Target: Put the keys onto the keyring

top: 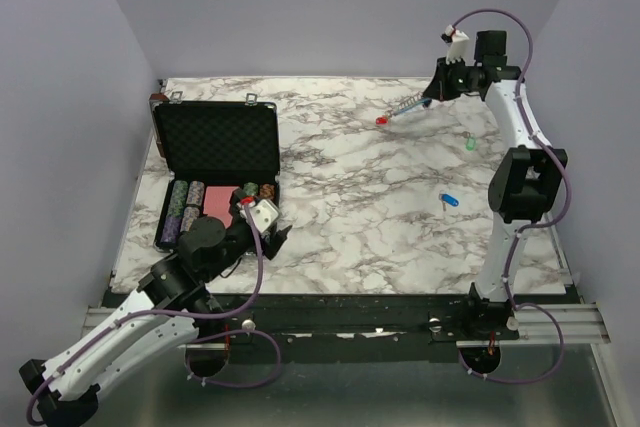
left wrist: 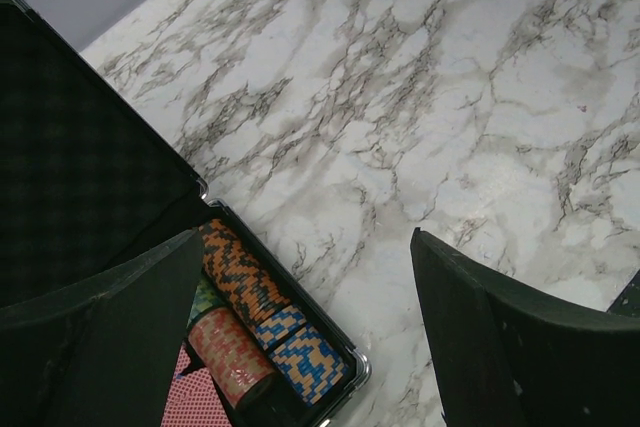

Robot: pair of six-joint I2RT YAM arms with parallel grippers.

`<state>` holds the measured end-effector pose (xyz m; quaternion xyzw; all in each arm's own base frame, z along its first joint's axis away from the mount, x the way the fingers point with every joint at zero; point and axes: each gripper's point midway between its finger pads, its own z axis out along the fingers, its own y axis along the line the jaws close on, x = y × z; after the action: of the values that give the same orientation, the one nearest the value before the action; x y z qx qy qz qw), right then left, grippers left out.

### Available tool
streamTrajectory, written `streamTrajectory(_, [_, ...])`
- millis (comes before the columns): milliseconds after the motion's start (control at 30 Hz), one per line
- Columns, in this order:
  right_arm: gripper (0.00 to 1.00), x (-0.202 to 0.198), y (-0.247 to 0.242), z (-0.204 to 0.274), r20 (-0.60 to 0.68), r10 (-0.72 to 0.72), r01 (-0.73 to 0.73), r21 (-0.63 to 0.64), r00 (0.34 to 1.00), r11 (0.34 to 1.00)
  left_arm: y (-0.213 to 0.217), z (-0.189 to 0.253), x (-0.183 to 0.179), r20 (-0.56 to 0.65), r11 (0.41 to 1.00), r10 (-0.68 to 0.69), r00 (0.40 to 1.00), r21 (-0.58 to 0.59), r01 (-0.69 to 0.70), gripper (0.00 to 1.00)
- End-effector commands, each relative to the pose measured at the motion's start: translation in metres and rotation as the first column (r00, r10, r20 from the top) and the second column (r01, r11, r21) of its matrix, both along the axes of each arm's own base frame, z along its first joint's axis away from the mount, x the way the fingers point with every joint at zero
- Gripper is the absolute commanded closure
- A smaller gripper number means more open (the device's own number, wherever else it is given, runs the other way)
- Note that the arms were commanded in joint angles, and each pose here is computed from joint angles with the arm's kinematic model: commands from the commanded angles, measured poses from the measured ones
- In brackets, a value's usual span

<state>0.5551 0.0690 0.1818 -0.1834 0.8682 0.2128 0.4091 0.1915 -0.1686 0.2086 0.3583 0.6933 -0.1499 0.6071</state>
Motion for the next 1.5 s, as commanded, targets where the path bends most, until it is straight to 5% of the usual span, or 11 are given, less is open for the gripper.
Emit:
streamTrajectory(0, [1.00,-0.044,0.054,0.043,0.064,0.202,-0.205,0.052,0.977,0.977,-0.003,0.019,-0.004,0.029,0.995,-0.025,0.999,-0.099,0.028,0.07])
streamTrajectory(200, [1.00,-0.109,0.103,0.080,0.127,0.445,-0.457,0.094,0.887,0.884,-0.004,0.050,-0.010,0.056,0.956,-0.041,0.998,-0.288,0.056,0.01])
streamTrajectory(400, [1.00,-0.202,0.152,0.087,0.146,0.736,-0.750,0.082,0.661,0.657,-0.030,0.072,-0.035,0.046,0.865,-0.214,0.976,-0.455,0.211,0.01])
streamTrajectory(600, [0.99,-0.286,0.178,0.075,0.191,0.891,-0.909,0.028,0.412,0.415,-0.045,0.076,-0.051,0.076,0.824,-0.337,0.938,-0.459,0.333,0.05])
streamTrajectory(867, [1.00,-0.350,0.193,0.062,0.232,0.943,-0.971,0.046,0.239,0.235,-0.062,0.066,-0.055,0.104,0.794,-0.429,0.897,-0.430,0.429,0.21])
streamTrajectory(1267, [1.00,-0.381,0.195,0.060,0.269,0.946,-0.983,0.065,0.183,0.171,-0.101,0.073,-0.051,0.095,0.752,-0.509,0.855,-0.435,0.496,0.43])
streamTrajectory(1467, [1.00,-0.386,0.194,0.060,0.280,0.942,-0.983,0.073,0.184,0.170,-0.125,0.059,-0.048,0.045,0.787,-0.498,0.866,-0.397,0.473,0.53])
